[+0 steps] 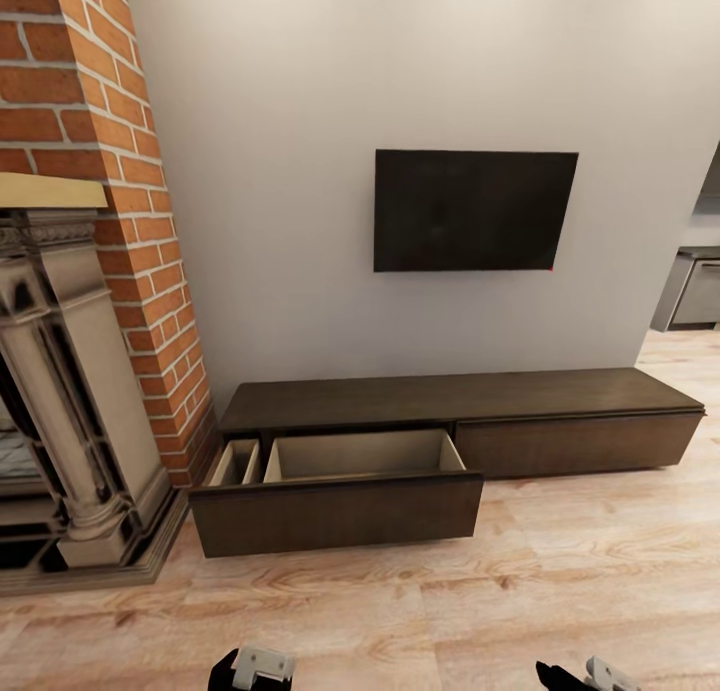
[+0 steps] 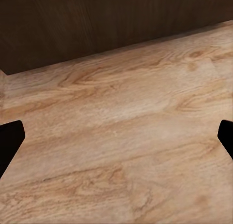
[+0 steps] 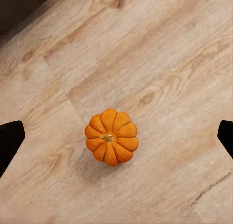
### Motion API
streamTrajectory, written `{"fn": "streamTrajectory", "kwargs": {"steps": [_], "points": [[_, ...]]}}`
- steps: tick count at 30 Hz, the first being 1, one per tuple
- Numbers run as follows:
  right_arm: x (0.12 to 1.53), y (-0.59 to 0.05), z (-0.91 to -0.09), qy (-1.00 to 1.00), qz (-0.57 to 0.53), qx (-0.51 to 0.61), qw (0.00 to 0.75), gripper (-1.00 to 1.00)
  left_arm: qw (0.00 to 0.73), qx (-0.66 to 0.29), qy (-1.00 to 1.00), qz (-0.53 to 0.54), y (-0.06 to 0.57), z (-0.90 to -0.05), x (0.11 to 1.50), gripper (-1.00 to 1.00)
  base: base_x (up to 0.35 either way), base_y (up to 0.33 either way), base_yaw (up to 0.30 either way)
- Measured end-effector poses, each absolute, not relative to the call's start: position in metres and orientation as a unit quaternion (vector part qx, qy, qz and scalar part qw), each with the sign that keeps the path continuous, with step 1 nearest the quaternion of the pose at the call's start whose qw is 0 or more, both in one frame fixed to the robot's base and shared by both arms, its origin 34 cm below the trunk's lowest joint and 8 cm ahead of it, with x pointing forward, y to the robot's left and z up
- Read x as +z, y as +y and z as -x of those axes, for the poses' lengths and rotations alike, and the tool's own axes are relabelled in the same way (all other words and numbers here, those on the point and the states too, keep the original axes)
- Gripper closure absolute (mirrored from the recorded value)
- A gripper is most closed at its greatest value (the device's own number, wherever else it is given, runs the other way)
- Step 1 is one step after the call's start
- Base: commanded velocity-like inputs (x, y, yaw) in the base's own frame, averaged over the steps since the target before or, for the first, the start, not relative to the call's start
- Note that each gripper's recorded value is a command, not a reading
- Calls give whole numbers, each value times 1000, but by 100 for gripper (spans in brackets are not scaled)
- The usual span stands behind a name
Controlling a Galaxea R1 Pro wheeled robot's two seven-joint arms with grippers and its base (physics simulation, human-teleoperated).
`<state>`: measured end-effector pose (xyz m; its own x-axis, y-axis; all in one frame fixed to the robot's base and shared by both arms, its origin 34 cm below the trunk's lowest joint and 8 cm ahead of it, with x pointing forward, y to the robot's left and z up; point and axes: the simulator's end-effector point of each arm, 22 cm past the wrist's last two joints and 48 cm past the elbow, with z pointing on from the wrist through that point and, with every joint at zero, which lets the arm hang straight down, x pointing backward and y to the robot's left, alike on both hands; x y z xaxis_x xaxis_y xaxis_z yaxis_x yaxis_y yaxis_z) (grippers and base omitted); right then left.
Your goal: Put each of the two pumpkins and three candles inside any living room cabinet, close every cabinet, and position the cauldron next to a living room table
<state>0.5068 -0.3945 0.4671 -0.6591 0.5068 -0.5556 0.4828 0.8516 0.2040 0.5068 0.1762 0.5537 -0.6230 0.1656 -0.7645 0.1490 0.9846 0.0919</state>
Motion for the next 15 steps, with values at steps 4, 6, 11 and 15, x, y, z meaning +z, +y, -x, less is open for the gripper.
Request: {"fn": "streamTrajectory", "kwargs": {"steps": [4,6,11,15], "points": [[465,-392,-513,908,-269,27,319,-100,425,10,901,-87,177,-507,548,-100,0,0,0],[462,-392,-513,908,-269,27,320,-100,426,10,901,-86,177,-507,544,-100,0,0,0],[453,-392,-513,908,-269,28,321,-100,426,10,900,-86,177,-506,535,-100,0,0,0],[445,-392,-512,908,-268,29,321,-100,422,9,902,-90,174,-506,530,-100,0,0,0]]}}
